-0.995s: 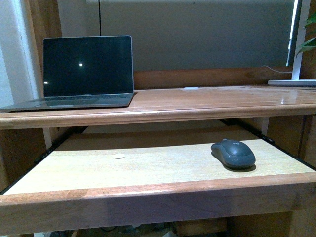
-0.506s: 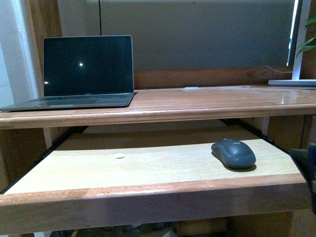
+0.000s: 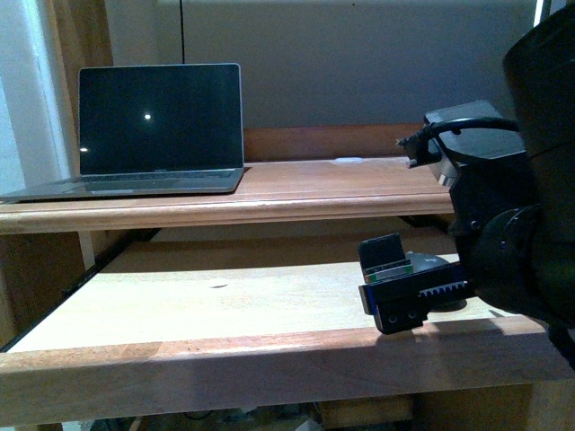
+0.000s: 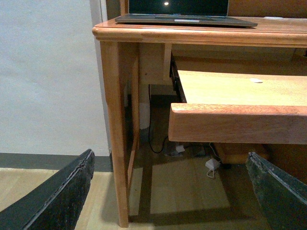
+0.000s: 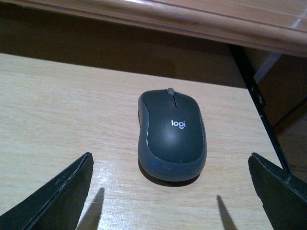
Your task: Place mouse
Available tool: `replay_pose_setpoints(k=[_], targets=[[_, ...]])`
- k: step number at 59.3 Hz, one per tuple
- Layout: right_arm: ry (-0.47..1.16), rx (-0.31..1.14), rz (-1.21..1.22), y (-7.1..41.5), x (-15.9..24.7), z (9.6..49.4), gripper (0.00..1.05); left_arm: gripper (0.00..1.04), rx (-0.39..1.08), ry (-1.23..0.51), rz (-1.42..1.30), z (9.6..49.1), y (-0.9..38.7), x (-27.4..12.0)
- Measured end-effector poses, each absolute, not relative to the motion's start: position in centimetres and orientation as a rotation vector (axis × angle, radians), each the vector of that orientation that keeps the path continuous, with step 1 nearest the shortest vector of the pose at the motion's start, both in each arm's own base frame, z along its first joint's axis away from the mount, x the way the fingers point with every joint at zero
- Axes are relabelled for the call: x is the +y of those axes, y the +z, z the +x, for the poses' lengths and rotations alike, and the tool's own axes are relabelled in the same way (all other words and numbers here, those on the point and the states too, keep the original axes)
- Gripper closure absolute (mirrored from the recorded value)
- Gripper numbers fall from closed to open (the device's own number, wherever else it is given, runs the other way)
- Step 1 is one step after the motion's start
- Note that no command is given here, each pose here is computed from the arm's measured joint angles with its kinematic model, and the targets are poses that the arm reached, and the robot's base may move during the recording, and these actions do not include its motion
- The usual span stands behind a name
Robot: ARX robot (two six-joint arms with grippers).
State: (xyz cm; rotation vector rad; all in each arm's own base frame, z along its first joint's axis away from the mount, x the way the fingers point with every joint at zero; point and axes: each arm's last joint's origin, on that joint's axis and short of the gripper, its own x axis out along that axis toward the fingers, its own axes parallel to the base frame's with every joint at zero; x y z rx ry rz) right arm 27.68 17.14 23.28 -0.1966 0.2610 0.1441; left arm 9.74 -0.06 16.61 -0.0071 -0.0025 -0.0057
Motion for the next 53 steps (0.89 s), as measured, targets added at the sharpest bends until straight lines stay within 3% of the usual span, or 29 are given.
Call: replay_pose_setpoints(k=[53], targets=[[0.059,0.397,-0.228,22.3,19.8,34.0,0.07,0.08,-0.002,-0.006,-0.007,9.7,16.6,-0.1]])
